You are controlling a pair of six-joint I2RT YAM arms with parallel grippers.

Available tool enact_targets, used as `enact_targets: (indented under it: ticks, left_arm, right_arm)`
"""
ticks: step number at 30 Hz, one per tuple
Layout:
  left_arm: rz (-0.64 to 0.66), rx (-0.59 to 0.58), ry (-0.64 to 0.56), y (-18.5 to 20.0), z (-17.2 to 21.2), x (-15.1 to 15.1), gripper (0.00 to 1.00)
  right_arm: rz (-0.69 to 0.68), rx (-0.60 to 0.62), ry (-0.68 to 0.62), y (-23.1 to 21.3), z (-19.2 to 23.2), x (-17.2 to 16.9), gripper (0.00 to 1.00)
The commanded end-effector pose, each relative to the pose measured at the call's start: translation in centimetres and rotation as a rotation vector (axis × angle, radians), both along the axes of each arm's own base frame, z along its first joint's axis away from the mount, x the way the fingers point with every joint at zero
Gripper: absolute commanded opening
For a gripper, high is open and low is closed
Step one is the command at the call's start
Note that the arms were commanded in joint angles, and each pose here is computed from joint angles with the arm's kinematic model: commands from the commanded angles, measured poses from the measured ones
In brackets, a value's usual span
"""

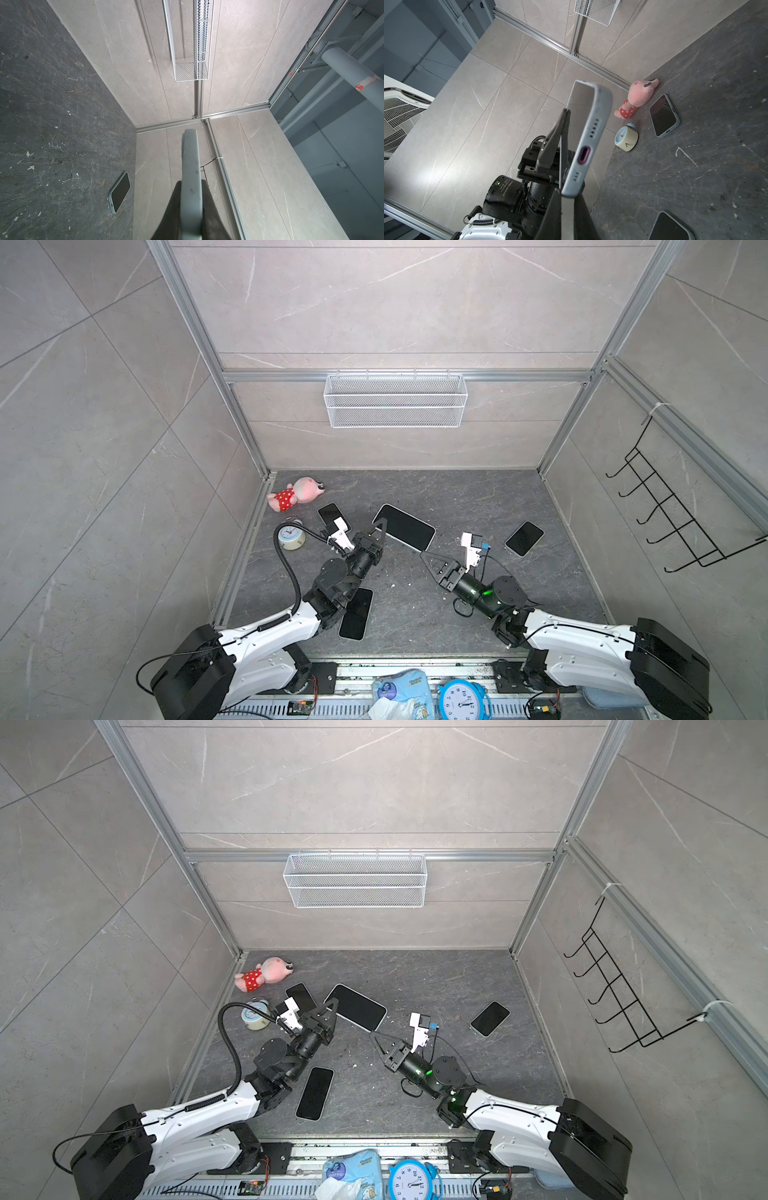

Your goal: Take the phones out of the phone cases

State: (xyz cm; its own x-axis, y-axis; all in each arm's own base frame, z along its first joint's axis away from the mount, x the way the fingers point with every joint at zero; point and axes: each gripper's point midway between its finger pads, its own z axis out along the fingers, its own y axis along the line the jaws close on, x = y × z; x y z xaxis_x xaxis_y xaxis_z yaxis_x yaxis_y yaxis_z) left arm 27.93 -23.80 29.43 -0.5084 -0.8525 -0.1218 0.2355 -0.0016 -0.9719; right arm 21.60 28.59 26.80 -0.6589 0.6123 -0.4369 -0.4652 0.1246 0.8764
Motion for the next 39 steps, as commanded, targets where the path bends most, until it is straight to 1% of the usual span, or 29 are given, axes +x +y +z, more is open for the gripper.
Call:
enact_targets:
  ticks: [1,5,9,14,17,20,21,23,24,26,27,28,30,33,38,39]
  left_arm:
    - [-0.005,-0.099,-0.081,0.6,3.1,-0.6,0.0]
    - [-0.007,-0.111,-0.07,0.6,3.0,-0.6,0.0]
    - [-0.019,-0.141,-0.046,0.5,2.8,-0.6,0.0]
    - [-0.029,-0.188,-0.015,0.6,2.7,-0.6,0.0]
    - [-0.044,-0.2,-0.02,0.3,3.0,-0.8,0.0]
    - [-0.038,-0.198,-0.018,0.3,2.9,-0.9,0.0]
    - [-0.031,-0.2,-0.02,0.5,3.0,-0.9,0.0]
    - [-0.023,-0.194,-0.026,0.8,3.1,-1.0,0.0]
    - [-0.016,-0.188,-0.028,0.9,3.1,-1.0,0.0]
    - [-0.007,-0.182,-0.029,1.1,3.1,-1.0,0.0]
    - [-0.002,-0.179,-0.029,1.2,3.0,-1.0,0.0]
    - [0.001,-0.178,-0.03,1.2,3.0,-1.0,0.0]
    - [0.004,-0.17,-0.034,1.3,3.0,-1.0,0.0]
    - [0.006,-0.164,-0.034,1.3,2.9,-1.0,0.0]
    - [0.002,-0.158,-0.033,1.2,2.7,-1.0,0.0]
    - [0.0,-0.159,-0.034,1.2,2.8,-1.0,0.0]
  right_arm:
    - [-0.013,0.016,-0.013,-0.3,0.3,0.4,0.04]
    - [-0.016,0.004,-0.012,-0.2,-0.1,0.6,0.0]
    - [-0.015,-0.03,-0.025,0.1,-0.7,0.7,0.0]
    - [-0.006,-0.117,-0.065,1.0,-2.0,1.0,0.0]
    - [0.0,-0.154,-0.084,1.7,-2.6,1.3,0.0]
    - [0.012,-0.157,-0.1,1.9,-2.6,1.2,0.0]
    - [0.023,-0.15,-0.105,1.9,-2.5,0.9,0.02]
    - [0.044,-0.138,-0.111,1.8,-2.4,0.3,0.21]
    - [0.054,-0.127,-0.116,1.6,-2.1,0.0,0.33]
    - [0.074,-0.107,-0.133,1.3,-1.4,-0.8,0.5]
    - [0.08,-0.098,-0.138,1.0,-1.0,-1.1,0.56]
    - [0.084,-0.088,-0.142,0.8,-0.7,-1.3,0.6]
    - [0.083,-0.064,-0.136,0.2,-0.4,-1.7,0.63]
    - [0.079,-0.04,-0.116,-0.1,-0.1,-1.8,0.64]
    - [0.08,-0.008,-0.087,0.3,0.4,-1.0,0.62]
    - [0.088,0.012,-0.063,0.4,0.5,-0.9,0.61]
